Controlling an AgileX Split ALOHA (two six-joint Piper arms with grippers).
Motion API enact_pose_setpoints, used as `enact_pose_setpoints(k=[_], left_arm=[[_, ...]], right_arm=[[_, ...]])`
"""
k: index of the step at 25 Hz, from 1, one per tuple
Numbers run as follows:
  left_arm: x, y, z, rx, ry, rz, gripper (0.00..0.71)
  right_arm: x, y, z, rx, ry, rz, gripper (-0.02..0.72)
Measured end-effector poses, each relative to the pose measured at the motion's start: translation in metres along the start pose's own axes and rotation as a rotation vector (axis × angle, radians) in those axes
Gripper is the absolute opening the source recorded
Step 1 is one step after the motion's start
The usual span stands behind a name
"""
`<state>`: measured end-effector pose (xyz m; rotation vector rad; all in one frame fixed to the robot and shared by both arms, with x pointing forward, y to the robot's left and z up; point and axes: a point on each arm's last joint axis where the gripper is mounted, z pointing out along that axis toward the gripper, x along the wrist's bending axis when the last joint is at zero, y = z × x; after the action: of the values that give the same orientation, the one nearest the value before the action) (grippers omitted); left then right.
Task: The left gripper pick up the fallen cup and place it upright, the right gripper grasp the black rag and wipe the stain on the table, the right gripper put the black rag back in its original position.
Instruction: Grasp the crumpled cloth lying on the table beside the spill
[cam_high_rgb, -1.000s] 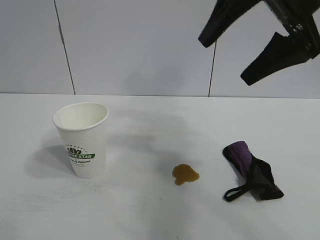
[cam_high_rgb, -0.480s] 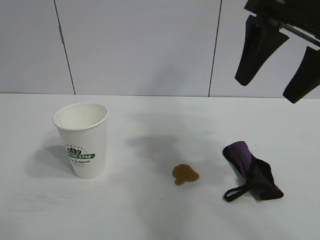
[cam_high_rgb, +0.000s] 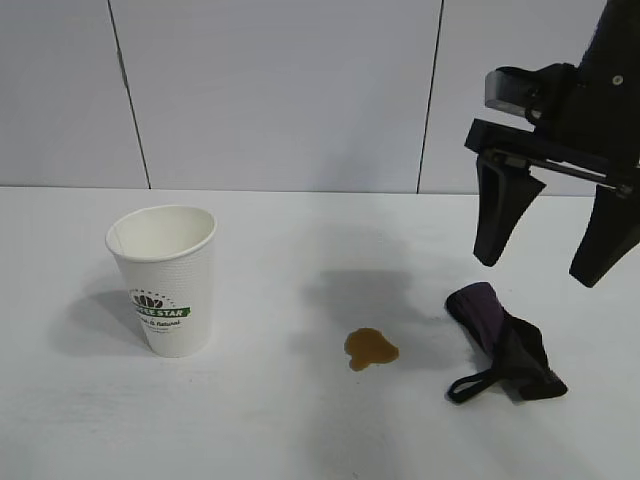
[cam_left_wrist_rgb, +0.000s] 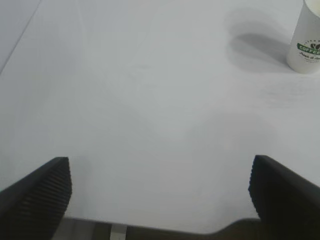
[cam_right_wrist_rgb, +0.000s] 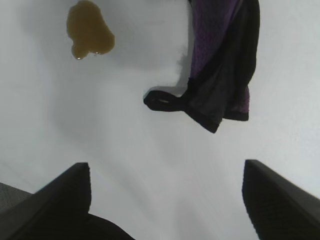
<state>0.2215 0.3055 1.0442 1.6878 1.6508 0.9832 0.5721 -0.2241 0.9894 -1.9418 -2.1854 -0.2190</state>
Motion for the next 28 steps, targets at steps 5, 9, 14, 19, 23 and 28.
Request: enact_pose_setpoints(k=[5,9,14,19,23,28], left_arm=[[0.000,0.002,0.009,-0.045,0.002,-0.017,0.694],[0.000,0.003,0.009,-0.055,0.003,-0.020,0.694],[0.000,0.003,0.009,-0.055,0.003,-0.020,0.694],[0.000,0.003,0.009,-0.055,0.003,-0.020,0.694],[0.000,0.003,0.009,-0.055,0.003,-0.020,0.694],[0.000,0.003,0.009,-0.055,0.003,-0.020,0.694]], right_arm=[[-0.001,0.005,0.003,-0.038,-0.004,0.002,0.568],[-0.003,0.008,0.006,-0.047,-0.023,-0.003,0.568],[-0.010,0.013,0.022,-0.009,-0.048,0.005,0.568],[-0.020,0.020,0.048,0.038,-0.088,0.019,0.556],[-0.024,0.026,0.060,0.013,-0.098,0.021,0.545],[-0.026,0.033,0.065,-0.031,-0.105,0.019,0.545]])
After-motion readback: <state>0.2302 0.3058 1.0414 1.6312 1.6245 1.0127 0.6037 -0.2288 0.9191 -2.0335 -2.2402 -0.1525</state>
